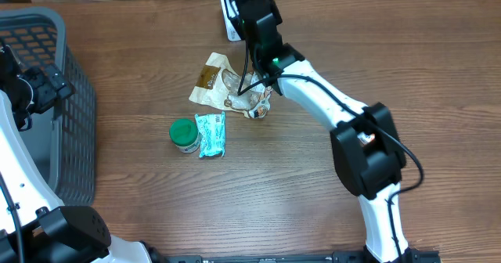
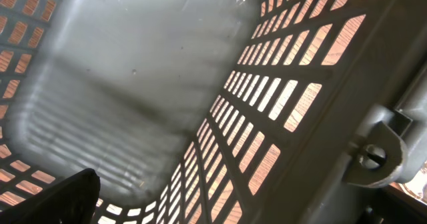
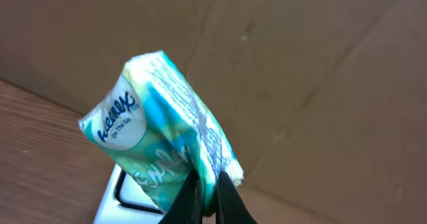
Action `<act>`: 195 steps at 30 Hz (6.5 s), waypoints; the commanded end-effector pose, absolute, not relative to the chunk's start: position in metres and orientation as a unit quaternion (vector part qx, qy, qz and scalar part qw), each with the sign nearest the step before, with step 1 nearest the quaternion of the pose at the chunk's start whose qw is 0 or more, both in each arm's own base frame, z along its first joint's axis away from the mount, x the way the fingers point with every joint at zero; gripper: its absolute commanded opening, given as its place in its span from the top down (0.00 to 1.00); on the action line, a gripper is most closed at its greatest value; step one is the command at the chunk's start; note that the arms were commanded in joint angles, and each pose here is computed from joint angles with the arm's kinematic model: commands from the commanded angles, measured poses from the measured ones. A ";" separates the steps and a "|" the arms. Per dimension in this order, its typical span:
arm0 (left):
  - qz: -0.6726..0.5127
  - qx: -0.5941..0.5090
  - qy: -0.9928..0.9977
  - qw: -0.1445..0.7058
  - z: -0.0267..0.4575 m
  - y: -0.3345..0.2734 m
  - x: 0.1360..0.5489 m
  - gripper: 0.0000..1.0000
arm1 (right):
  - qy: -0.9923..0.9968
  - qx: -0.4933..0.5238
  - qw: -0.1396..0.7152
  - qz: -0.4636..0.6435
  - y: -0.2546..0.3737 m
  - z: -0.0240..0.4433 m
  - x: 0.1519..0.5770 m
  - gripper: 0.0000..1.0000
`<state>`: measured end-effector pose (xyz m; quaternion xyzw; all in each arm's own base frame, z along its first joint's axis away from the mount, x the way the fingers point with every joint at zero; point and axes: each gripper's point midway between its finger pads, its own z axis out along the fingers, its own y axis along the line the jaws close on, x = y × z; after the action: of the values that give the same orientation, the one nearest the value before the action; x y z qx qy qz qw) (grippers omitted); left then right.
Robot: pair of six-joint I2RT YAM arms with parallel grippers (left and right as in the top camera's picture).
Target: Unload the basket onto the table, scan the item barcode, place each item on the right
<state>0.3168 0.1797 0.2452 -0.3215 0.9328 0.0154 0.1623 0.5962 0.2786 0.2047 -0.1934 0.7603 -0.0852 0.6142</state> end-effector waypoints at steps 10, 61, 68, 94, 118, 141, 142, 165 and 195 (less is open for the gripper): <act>0.021 -0.319 0.935 0.155 0.241 0.184 0.316 0.00 | 0.711 -0.273 0.625 -0.172 0.287 0.155 0.619 0.96; 0.021 -0.319 0.935 0.155 0.241 0.184 0.316 0.00 | 0.943 -0.053 0.255 0.209 0.244 0.266 0.369 0.96; 0.021 -0.319 0.935 0.155 0.241 0.184 0.316 0.00 | 0.978 0.150 0.130 0.065 0.114 0.201 0.355 0.96; 0.021 -0.319 0.935 0.155 0.241 0.184 0.316 0.00 | 0.945 0.311 0.102 0.024 0.001 0.063 0.351 0.82; 0.021 -0.319 0.935 0.155 0.241 0.184 0.316 0.00 | 0.970 0.081 0.119 0.194 0.120 0.140 0.375 0.48; 0.021 -0.319 0.935 0.155 0.241 0.184 0.316 0.00 | 0.889 -0.021 0.284 0.359 0.350 0.154 0.412 0.42; 0.021 -0.319 0.935 0.155 0.241 0.184 0.316 0.00 | 0.885 -0.022 0.302 0.354 0.357 0.153 0.414 0.41; 0.021 -0.319 0.935 0.155 0.241 0.184 0.316 0.00 | 0.905 -0.071 0.251 0.337 0.407 0.061 0.460 0.45; 0.021 -0.319 0.935 0.155 0.241 0.184 0.316 0.00 | 0.999 0.035 0.026 0.007 0.175 0.026 0.402 0.40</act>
<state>0.3167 0.1797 0.2449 -0.3214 0.9329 0.0154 0.1617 0.3991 0.1791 0.0044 0.0625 0.9979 0.0184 -0.0024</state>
